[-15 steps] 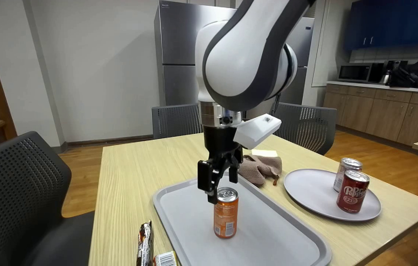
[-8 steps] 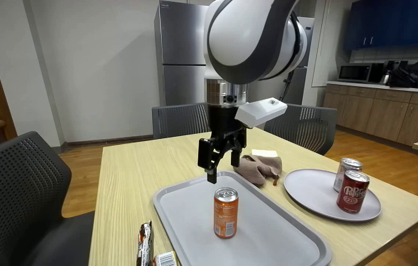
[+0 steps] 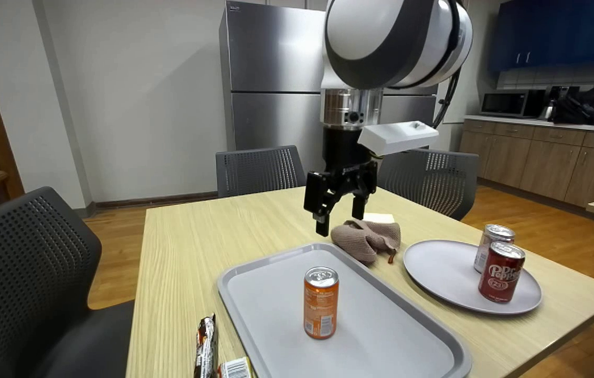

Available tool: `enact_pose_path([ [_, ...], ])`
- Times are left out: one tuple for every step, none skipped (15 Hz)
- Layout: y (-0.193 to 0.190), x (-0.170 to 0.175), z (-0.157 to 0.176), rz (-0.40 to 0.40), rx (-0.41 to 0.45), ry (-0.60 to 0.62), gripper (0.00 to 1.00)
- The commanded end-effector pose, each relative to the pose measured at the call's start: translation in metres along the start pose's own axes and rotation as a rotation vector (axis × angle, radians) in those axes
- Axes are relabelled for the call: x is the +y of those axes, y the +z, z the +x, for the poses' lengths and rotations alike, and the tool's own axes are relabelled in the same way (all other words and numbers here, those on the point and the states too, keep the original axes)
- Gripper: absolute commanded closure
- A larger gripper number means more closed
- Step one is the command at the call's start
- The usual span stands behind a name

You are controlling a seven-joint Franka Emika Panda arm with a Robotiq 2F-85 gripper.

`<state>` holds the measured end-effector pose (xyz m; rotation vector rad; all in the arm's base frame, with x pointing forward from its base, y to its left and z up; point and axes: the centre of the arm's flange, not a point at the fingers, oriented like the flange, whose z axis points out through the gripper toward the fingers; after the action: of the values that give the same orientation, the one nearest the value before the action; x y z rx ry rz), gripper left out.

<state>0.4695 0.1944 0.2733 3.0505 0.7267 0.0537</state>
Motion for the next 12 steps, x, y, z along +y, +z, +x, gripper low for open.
enact_pose_path([
  [-0.015, 0.023, -0.026, 0.004, 0.004, 0.075, 0.0],
  [-0.016, 0.03, -0.031, 0.001, 0.006, 0.099, 0.0],
  [-0.017, 0.038, -0.036, 0.0, 0.005, 0.117, 0.0],
  [-0.019, 0.047, -0.042, -0.007, 0.009, 0.142, 0.0],
  [-0.021, 0.055, -0.048, -0.014, 0.011, 0.162, 0.0],
  [-0.023, 0.064, -0.054, -0.024, 0.013, 0.183, 0.0],
  [-0.024, 0.073, -0.059, -0.026, 0.013, 0.205, 0.0],
  [-0.026, 0.082, -0.066, -0.027, 0.011, 0.229, 0.0],
  [-0.028, 0.09, -0.073, -0.03, 0.009, 0.252, 0.0],
  [-0.029, 0.098, -0.081, -0.033, 0.009, 0.275, 0.0],
  [-0.03, 0.105, -0.087, -0.034, 0.007, 0.298, 0.0],
  [-0.031, 0.113, -0.096, -0.037, 0.005, 0.323, 0.0],
])
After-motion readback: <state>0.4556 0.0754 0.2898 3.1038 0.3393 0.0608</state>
